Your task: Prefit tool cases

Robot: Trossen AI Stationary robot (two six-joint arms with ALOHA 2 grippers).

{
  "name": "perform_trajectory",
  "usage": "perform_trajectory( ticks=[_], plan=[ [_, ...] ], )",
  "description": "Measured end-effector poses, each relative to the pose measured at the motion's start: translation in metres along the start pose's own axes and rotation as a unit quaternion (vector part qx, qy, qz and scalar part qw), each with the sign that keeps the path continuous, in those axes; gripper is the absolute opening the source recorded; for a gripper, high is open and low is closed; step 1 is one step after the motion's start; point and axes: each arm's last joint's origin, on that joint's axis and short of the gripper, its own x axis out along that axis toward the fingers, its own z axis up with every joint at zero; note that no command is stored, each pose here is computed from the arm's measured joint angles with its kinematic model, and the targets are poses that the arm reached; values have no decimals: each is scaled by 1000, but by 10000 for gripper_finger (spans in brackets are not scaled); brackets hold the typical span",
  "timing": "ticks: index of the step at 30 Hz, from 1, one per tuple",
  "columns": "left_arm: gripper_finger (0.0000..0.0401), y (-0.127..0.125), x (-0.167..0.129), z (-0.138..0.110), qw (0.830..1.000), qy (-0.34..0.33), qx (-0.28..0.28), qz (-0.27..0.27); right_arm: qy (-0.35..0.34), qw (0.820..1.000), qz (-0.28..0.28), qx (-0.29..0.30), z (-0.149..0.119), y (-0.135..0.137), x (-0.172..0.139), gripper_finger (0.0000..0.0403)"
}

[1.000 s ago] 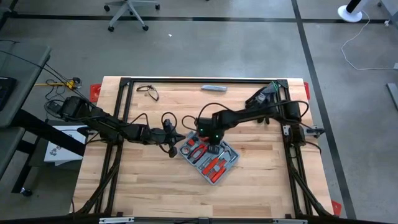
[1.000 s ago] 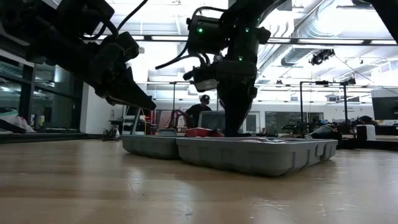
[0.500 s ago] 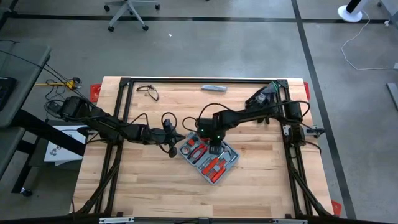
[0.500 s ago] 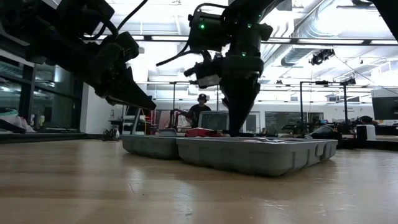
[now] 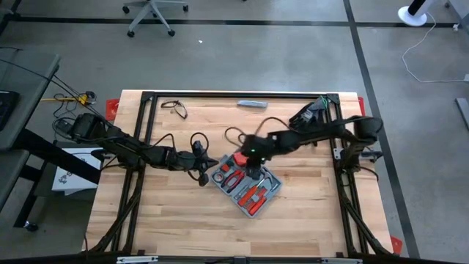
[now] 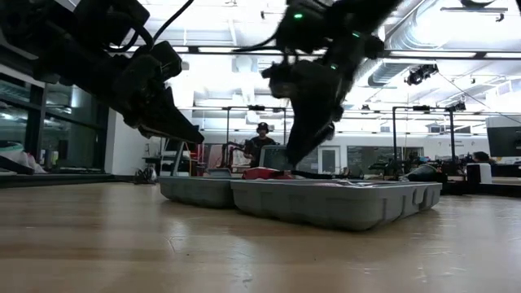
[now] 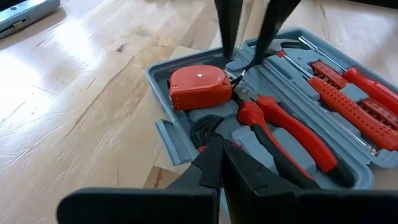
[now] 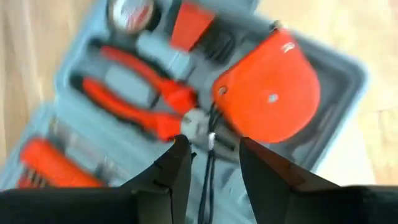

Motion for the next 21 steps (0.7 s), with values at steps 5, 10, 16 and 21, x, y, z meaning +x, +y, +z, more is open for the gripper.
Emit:
perform_trajectory(
  ticks=[5, 10, 16, 21],
  plan=[
    [0, -3, 2, 4, 999, -23, -17, -25, -153, 987, -17, 35, -11, -3, 3, 120],
    [0, -15, 22, 4, 994, -49, -8, -95, -218, 975, -25, 30, -12, 3, 11, 63],
    [0, -22, 56, -13, 995, 9, -14, -94, -207, 978, -27, 21, -13, 9, 24, 8],
    [0, -20, 67, -13, 993, 30, -22, -116, -189, 981, -32, 40, -17, 5, 33, 2]
  ],
)
